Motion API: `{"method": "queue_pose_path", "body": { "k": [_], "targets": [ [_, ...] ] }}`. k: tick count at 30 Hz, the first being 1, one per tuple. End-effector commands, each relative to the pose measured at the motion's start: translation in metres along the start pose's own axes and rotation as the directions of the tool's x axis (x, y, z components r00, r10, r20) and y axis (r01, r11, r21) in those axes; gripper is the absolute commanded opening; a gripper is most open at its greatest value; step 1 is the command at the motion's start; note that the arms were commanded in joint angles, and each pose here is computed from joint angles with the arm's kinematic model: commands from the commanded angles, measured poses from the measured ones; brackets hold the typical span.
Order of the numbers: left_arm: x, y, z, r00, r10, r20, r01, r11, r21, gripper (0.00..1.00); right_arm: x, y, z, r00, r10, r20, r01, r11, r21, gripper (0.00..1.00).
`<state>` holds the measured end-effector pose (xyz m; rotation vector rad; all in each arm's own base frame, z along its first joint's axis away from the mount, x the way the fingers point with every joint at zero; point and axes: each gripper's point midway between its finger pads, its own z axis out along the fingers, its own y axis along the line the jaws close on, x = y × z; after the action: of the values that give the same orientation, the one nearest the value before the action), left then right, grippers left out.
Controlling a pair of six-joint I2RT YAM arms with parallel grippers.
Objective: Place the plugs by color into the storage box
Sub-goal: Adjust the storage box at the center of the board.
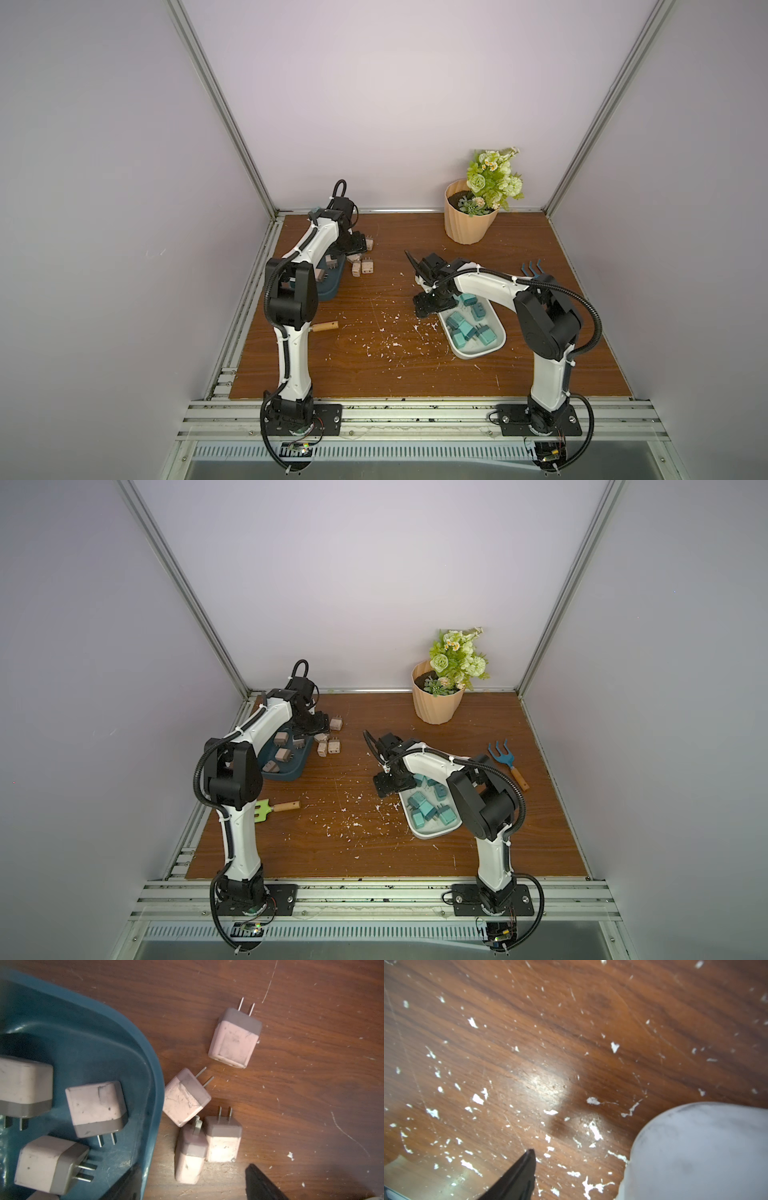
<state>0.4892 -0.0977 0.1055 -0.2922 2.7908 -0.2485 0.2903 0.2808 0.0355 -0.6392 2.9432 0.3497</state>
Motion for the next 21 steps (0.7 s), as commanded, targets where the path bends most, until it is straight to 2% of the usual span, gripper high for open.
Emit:
{"method": "queue_pose_path", "body": {
  "k": [1,5,10,16,21],
  "targets": [
    [0.000,0.000,-0.002,0.999,-0.051,-0.002,0.050,0.998,-0.027,0.78,0.017,-0.001,0.017,0.997,-0.011,-0.083,0.012,1.000,0.004,0.80],
    [-0.006,-0.002,-0.021,0.998,-0.051,0.043,0.052,0.998,-0.030,0.77,0.018,-0.002,0.018,0.997,-0.013,-0.081,0.014,1.000,0.006,0.80],
    [0.003,-0.034,-0.029,0.999,-0.001,0.039,0.000,1.000,0.031,0.76,0.016,0.000,0.020,0.996,-0.018,-0.085,0.017,1.000,-0.002,0.80],
    [0.027,-0.061,-0.008,0.998,0.053,-0.022,-0.052,0.997,0.048,0.76,0.016,0.000,0.020,0.996,-0.017,-0.083,0.017,1.000,-0.004,0.80],
    [0.030,-0.053,0.009,0.998,0.049,-0.045,-0.049,0.999,0.007,0.75,0.019,-0.002,0.019,0.996,-0.015,-0.084,0.015,1.000,0.005,0.80]
  ]
}}
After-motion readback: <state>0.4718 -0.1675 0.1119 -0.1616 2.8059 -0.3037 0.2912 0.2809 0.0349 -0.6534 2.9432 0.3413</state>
